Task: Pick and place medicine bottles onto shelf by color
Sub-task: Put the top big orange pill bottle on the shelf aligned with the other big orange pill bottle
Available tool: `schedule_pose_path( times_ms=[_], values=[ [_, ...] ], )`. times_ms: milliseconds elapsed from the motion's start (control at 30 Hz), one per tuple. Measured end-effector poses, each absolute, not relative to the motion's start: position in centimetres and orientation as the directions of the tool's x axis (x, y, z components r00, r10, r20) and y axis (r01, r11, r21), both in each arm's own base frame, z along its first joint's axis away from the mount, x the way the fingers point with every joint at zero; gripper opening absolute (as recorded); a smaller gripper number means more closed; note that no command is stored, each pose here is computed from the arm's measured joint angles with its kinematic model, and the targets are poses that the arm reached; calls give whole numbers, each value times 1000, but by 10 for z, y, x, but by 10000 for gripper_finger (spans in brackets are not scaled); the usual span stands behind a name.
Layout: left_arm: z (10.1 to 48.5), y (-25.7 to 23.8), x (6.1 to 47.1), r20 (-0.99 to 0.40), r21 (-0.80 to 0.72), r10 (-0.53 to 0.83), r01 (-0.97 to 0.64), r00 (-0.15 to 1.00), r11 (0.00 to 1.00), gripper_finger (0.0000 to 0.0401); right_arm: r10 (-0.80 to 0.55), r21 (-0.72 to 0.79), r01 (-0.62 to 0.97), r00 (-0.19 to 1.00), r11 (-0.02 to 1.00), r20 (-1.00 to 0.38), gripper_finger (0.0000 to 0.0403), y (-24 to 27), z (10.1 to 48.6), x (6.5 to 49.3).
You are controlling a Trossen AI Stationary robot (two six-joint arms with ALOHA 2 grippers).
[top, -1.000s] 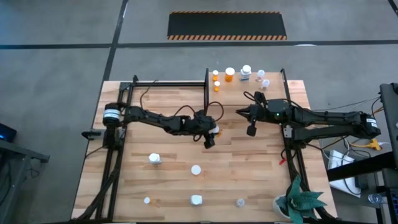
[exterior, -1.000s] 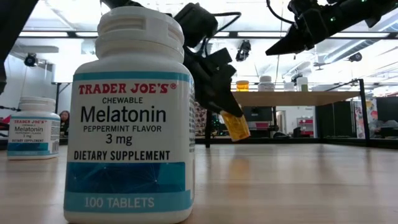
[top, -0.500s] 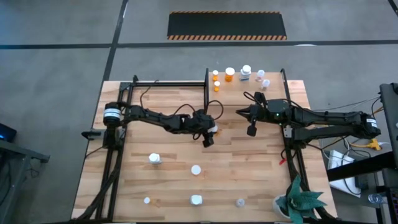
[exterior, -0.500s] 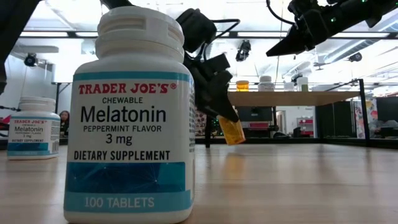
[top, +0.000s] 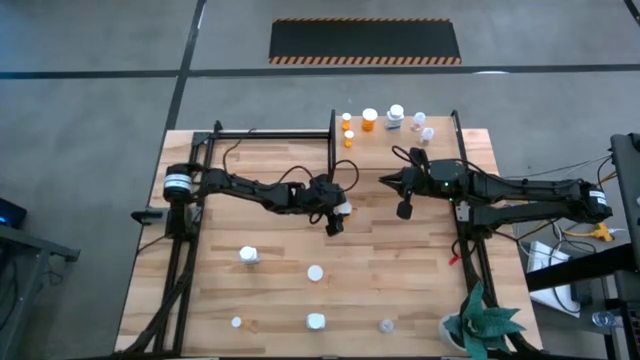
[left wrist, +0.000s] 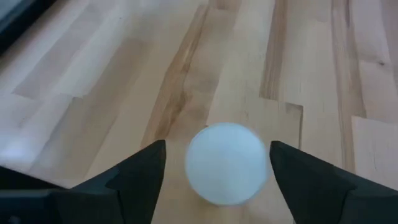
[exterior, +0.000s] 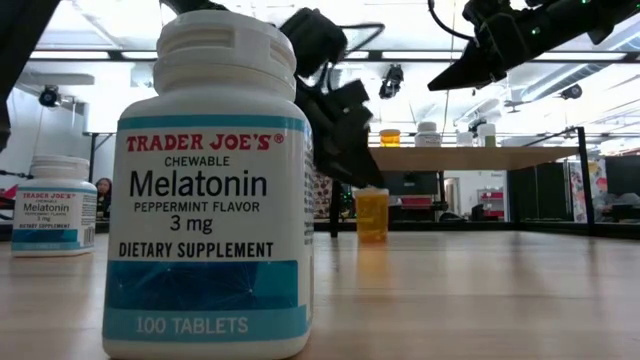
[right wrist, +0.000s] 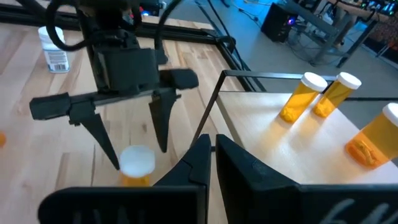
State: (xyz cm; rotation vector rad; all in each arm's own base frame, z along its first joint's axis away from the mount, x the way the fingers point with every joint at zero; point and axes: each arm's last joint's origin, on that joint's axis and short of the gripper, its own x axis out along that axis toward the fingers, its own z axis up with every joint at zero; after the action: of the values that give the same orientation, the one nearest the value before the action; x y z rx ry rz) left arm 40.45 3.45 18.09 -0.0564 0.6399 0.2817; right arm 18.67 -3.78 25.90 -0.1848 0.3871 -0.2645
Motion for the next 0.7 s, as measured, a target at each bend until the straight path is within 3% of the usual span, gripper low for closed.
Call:
schedule_pose_path(
  times_ms=[233, 400, 533, 700],
  values=[
    [209, 34, 376, -522, 50, 281, -300, 805, 953, 271, -286, -158, 242, 878, 957, -384, 94, -39, 252, 193],
    [200, 30, 332, -402, 27, 280, -294, 872, 955, 225, -278, -93, 266, 846, 960, -455, 186, -42, 234, 209],
    [192, 26, 294, -189, -35, 211, -221, 959, 975, 178, -226, 3, 263, 834, 965, -504, 261, -44, 225, 227],
    [181, 29, 254, 46, -48, 232, -230, 972, 972, 128, -170, 47, 236, 809, 971, -562, 335, -44, 222, 256]
  ],
)
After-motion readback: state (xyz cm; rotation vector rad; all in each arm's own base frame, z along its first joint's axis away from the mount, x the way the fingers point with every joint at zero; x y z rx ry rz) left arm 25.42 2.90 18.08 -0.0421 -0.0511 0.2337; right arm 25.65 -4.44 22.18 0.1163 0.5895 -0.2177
